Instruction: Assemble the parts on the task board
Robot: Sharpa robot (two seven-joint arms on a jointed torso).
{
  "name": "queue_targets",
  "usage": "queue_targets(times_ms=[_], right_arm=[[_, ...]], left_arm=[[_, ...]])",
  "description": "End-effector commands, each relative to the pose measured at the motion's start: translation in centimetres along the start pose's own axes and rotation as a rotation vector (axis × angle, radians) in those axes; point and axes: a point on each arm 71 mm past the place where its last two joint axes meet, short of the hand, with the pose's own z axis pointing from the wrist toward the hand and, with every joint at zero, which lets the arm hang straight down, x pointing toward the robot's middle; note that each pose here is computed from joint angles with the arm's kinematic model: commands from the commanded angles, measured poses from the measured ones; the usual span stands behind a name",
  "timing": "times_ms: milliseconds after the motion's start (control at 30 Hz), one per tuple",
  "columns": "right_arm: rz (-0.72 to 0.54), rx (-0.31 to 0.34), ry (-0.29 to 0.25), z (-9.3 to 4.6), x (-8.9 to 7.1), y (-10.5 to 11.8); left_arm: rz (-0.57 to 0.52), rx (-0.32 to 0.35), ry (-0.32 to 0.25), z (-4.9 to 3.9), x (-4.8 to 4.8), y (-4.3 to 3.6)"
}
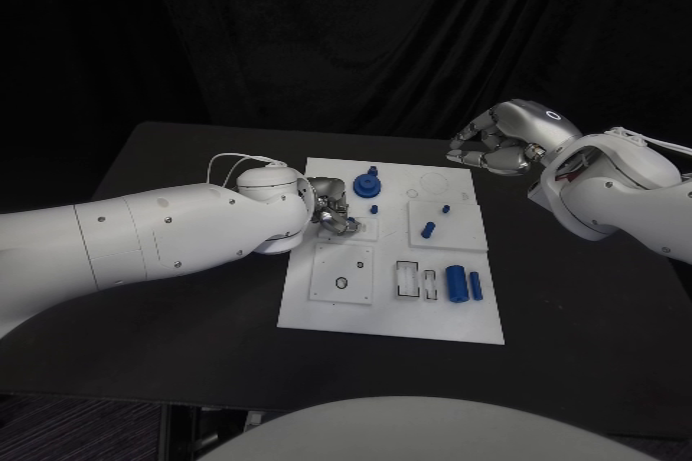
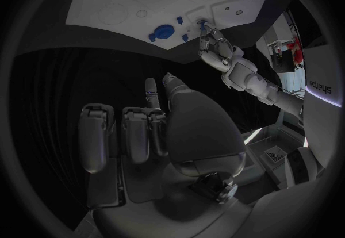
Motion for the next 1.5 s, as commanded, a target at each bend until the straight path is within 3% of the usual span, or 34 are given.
queue_targets(times_ms=[33,167,433,767,1133,1500], right_arm=[[-0.004,0.023,0.009,-0.05,0.15,-0.17],[-0.004,0.024,0.010,-0.06,0.16,-0.20],[-0.004,0.028,0.011,-0.14,0.14,-0.28],[-0.004,0.029,0.013,-0.13,0.19,-0.28],[-0.004,0.031,0.015,-0.16,0.22,-0.33],[-0.003,0.035,0.017,-0.27,0.32,-0.42]], left_arm=[[0.011,-0.013,0.017,0.09,0.20,0.07],[0.005,-0.028,0.021,0.14,0.19,0.27],[-0.137,-0.063,0.088,0.24,0.59,0.65],[-0.169,-0.071,0.106,0.32,0.70,0.65],[-0.177,-0.074,0.098,0.48,0.56,0.75],[-0.154,-0.066,0.043,0.25,0.26,0.83]])
